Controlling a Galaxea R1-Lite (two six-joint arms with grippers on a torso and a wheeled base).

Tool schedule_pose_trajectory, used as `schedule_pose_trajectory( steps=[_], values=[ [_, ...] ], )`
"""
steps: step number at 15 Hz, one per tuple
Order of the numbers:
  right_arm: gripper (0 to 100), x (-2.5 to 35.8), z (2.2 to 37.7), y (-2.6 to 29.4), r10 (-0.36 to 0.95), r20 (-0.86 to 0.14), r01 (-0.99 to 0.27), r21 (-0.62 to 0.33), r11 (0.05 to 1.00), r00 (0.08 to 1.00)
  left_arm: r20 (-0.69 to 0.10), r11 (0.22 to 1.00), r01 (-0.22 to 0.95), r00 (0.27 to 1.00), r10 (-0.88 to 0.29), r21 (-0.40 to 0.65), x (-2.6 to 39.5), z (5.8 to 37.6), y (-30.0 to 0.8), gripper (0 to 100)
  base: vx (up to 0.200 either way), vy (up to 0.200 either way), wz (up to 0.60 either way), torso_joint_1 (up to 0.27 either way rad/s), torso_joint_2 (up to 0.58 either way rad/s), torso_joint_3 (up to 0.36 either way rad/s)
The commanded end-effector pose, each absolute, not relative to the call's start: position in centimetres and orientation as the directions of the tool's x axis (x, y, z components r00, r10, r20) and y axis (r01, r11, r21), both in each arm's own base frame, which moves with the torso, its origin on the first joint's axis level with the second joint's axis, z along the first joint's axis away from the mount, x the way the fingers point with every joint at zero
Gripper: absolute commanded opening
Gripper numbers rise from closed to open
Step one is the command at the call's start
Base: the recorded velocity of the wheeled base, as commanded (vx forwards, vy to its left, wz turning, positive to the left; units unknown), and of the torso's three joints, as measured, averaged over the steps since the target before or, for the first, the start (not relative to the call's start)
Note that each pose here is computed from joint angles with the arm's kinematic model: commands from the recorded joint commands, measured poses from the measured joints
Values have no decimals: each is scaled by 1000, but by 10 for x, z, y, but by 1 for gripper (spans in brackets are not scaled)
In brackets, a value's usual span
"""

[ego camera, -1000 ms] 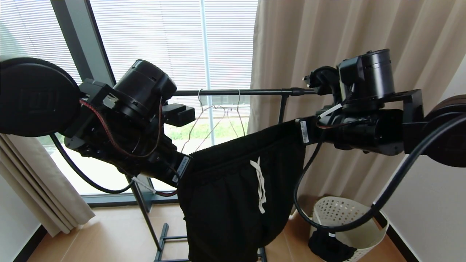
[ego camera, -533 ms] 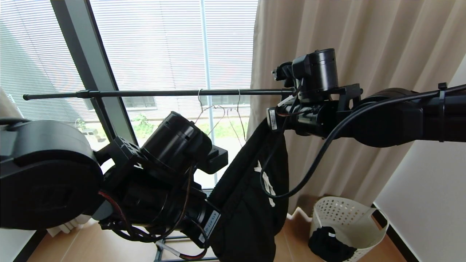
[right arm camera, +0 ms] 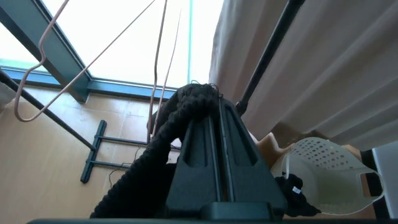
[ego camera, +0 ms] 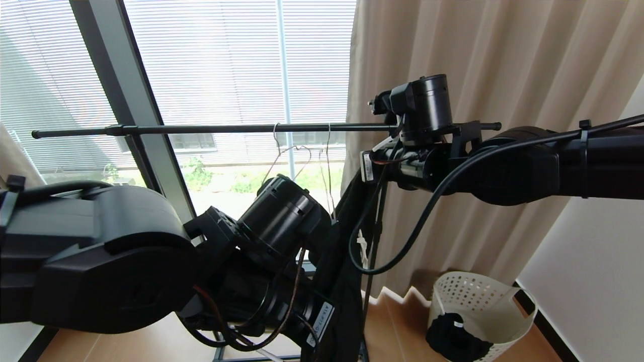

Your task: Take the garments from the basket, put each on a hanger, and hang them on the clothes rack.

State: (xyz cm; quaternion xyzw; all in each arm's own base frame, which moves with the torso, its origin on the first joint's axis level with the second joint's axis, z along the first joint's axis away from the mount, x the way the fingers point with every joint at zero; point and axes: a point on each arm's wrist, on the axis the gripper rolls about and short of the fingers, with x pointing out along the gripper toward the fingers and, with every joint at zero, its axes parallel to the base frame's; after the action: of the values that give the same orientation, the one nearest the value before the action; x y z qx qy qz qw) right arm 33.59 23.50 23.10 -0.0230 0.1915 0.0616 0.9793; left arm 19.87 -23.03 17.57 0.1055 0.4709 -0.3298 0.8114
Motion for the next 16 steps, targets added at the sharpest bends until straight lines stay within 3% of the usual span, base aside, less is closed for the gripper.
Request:
schedule_pose_trajectory(
  steps=[1, 5, 8, 16],
  values=[
    [0, 335, 236, 227, 101, -371, -115, -14, 993, 923, -843, 800, 585, 359, -400, -131, 210, 171, -220, 0, 0, 0, 0, 0, 0, 0],
    [0, 316, 244, 200, 72, -381, -86, -20, 996, 922, -837, 858, 500, 412, -359, -122, 231, 173, -200, 0, 0, 0, 0, 0, 0, 0],
    [0, 285, 249, 179, 72, -391, -87, -20, 996, 917, -808, 911, 406, 511, -292, -73, 248, 176, -183, 0, 0, 0, 0, 0, 0, 0],
    [0, 241, 242, 151, 76, -426, -98, -31, 995, 901, -786, 941, 331, 561, -260, -75, 264, 176, -163, 0, 0, 0, 0, 0, 0, 0]
  ],
)
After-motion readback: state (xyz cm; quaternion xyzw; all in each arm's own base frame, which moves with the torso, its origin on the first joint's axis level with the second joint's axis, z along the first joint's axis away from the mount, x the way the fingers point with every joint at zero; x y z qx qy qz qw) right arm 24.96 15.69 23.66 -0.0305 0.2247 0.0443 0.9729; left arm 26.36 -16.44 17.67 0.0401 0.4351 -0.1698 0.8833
